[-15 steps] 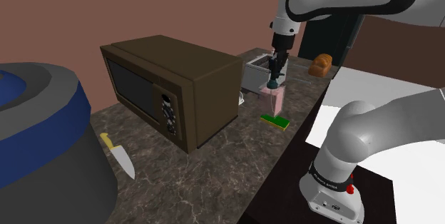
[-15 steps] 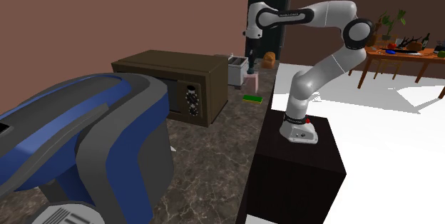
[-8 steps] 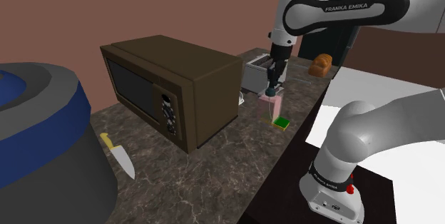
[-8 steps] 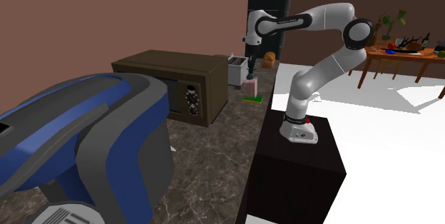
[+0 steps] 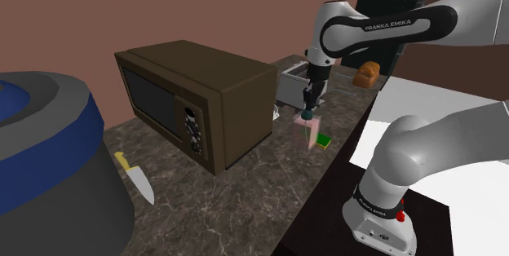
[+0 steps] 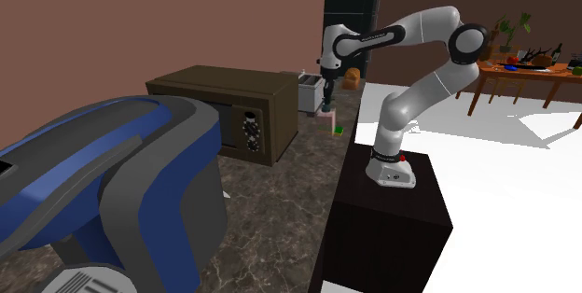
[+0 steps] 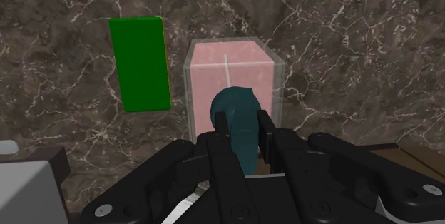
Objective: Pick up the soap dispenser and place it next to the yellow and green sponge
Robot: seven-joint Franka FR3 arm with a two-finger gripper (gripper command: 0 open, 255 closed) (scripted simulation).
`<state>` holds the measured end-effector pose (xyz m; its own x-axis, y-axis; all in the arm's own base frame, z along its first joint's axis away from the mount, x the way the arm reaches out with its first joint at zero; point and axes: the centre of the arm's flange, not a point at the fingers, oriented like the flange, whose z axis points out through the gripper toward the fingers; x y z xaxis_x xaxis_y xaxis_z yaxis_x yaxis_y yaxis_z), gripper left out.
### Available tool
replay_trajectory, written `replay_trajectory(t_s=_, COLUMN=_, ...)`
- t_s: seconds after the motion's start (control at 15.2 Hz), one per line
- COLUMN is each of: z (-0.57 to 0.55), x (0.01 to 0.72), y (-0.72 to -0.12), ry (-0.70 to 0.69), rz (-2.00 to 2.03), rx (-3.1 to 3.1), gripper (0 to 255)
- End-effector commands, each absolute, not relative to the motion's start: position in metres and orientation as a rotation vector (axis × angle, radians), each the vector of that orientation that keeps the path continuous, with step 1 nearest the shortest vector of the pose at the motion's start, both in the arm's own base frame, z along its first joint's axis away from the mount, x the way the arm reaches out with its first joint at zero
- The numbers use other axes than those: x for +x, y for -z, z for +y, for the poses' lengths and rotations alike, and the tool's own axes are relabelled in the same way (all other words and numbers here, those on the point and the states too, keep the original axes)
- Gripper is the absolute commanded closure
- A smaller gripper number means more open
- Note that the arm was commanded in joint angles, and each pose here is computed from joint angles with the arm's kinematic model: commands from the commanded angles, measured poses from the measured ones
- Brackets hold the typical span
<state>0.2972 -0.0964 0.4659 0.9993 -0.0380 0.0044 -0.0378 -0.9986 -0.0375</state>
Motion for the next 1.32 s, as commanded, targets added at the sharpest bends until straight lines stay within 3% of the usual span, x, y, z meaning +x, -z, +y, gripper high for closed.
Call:
replay_trajectory(t_s=0.0, z=-0.097, x=0.297, y=-0.455, ry=0.009, rz=0.059, rx=-3.104, gripper=255)
replay_trajectory(t_s=0.59, z=-0.097, x=0.297, y=-0.405, ry=0.009, rz=0.059, rx=-3.104, gripper=255)
replay_trajectory(t_s=1.12, z=-0.097, x=0.297, y=-0.405, ry=0.009, rz=0.059, rx=-3.104, gripper=255)
replay_trajectory(t_s=1.19, z=-0.097, x=0.298, y=-0.405, ry=0.009, rz=0.059, rx=-3.104, gripper=0)
replay_trajectory(t_s=1.25, z=-0.096, x=0.299, y=-0.405, ry=0.009, rz=0.059, rx=-3.104, gripper=0)
